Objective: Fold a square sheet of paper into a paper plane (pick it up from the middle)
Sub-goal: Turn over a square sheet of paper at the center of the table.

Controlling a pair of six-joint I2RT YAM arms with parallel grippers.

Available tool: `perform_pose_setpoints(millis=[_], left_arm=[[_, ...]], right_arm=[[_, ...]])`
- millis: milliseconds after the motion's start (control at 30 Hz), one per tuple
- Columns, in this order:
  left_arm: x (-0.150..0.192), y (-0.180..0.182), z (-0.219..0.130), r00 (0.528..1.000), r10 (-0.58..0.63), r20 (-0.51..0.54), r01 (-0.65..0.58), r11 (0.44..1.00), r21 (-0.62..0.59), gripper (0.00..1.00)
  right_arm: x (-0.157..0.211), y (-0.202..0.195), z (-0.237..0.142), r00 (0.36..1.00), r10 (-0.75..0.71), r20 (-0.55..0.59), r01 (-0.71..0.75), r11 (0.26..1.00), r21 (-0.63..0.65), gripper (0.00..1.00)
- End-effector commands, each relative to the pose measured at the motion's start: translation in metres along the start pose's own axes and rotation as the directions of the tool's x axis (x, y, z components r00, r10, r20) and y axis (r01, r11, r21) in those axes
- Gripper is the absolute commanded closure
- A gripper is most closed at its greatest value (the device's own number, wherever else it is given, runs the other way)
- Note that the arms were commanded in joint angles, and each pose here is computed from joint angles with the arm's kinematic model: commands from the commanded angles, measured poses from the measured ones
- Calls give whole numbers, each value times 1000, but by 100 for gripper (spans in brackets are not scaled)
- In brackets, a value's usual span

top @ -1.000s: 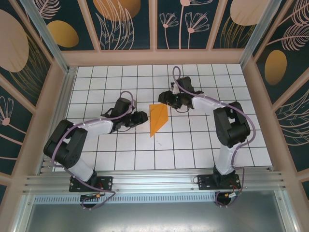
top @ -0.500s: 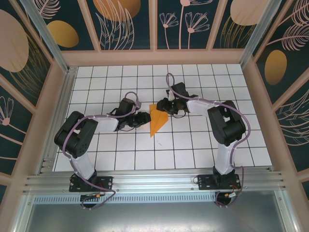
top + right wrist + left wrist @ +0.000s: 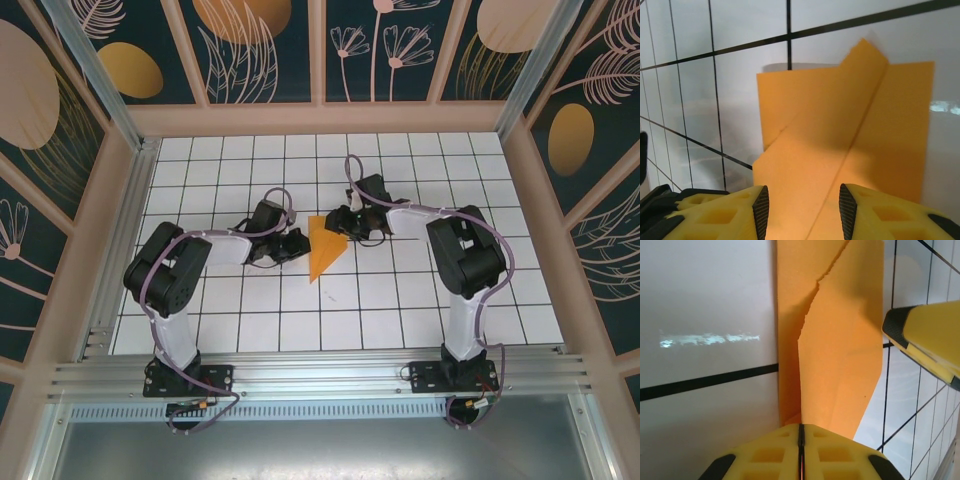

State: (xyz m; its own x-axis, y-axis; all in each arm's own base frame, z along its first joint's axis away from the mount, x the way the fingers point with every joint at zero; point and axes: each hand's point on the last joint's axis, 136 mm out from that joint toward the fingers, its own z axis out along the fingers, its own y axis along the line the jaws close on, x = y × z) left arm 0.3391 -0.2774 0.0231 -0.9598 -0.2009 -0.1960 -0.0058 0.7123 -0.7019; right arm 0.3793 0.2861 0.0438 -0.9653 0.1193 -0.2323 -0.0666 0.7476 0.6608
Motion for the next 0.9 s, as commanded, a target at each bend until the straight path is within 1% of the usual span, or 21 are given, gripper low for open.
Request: perform_pose_setpoints(millis=[0,167,267,367,433,533,733,867], left_arm=[[5,21,4,1000,-21,-21,19,996,-92,92],[7,27,6,999,-40,-21,38,993,-113,94],[7,23,4,999,-39,-9,38,995,-87,91],[6,8,1,999,-34,0,34,999,-2,91],[5,-9,-3,999,-33,2,33,996,83,96],[4,-27,-11,1000,-23,11,21,985,171,100],[3,-39,-21,1000,-16,24,10,972,234,100],[1,-50,-29,999,-28,33,17,954,298,100]], right_arm=[[3,-11,4,1000,26,-5,-26,1000,-1,55],[7,-7,13,999,30,-45,-31,999,-39,55],[8,-5,17,998,34,-58,-38,998,-57,55],[8,-4,17,997,40,-62,-44,997,-57,55],[8,-1,16,997,41,-62,-46,996,-72,55],[9,3,15,997,38,-66,-44,995,-88,55],[6,9,1,998,44,-51,-51,988,-149,54],[5,12,-15,997,64,-31,-69,976,-205,50]])
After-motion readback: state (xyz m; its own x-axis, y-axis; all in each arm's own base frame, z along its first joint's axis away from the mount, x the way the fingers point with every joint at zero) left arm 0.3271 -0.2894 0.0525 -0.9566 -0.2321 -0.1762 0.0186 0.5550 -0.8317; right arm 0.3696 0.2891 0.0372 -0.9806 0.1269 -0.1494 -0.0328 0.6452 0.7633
